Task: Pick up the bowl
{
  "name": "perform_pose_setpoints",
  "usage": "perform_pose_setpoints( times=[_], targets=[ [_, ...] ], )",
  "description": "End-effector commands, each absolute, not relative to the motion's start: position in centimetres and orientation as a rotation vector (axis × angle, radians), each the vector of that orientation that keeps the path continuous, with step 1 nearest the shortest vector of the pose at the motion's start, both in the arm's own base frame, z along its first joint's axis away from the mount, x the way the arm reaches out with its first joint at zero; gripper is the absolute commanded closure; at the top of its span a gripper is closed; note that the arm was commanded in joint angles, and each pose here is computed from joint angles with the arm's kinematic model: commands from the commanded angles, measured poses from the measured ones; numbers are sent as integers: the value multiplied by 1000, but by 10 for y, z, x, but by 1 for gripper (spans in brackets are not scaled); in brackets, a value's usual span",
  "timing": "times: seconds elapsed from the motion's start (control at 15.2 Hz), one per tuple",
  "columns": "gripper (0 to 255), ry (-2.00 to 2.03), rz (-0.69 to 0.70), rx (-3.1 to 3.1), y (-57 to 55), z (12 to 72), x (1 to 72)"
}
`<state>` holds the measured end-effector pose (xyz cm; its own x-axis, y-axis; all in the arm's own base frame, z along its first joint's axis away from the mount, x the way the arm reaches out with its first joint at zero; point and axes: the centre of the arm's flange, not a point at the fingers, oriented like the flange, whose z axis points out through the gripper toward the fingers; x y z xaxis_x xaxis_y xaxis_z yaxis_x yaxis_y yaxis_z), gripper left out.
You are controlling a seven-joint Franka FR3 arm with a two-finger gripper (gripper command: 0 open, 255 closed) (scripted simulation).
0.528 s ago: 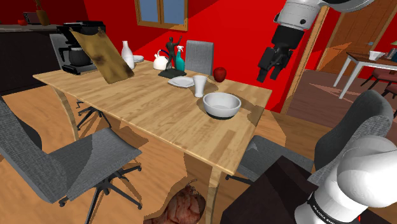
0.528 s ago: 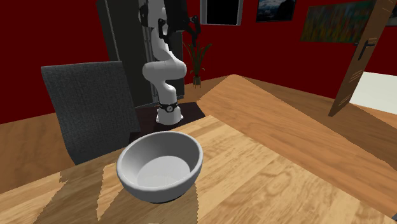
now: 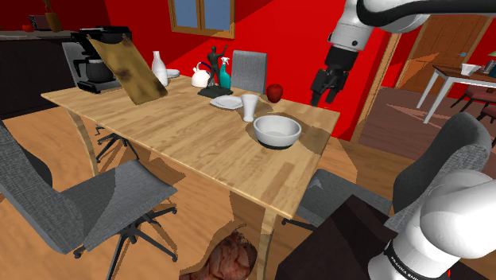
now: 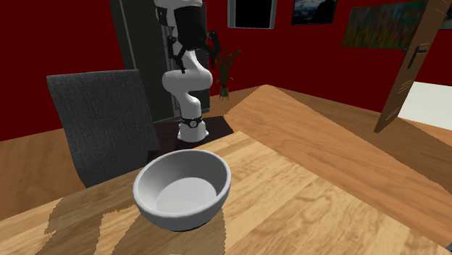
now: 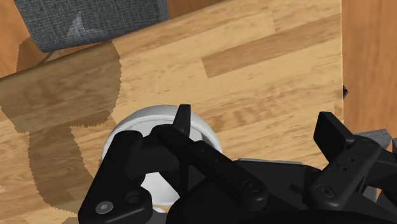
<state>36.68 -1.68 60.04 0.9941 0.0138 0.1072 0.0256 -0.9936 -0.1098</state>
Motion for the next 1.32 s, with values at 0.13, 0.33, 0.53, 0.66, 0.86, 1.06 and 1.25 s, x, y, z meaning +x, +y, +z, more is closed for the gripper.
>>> perform_pose_setpoints(
  times=[0.13,0.33,0.53,0.66,0.86,1.06,1.25],
  targets=[
    [0,-30,-144,-3024,-45,573,405],
    [0,-29,-129,-3022,-66,553,433],
    [0,-28,-115,-3019,-87,532,461],
    [0,-28,-105,-3018,-101,518,480],
    [0,-27,-91,-3015,-123,497,507],
    [0,-26,-77,-3013,-144,475,535],
    [0,-25,-62,-3010,-165,453,562]
  ],
)
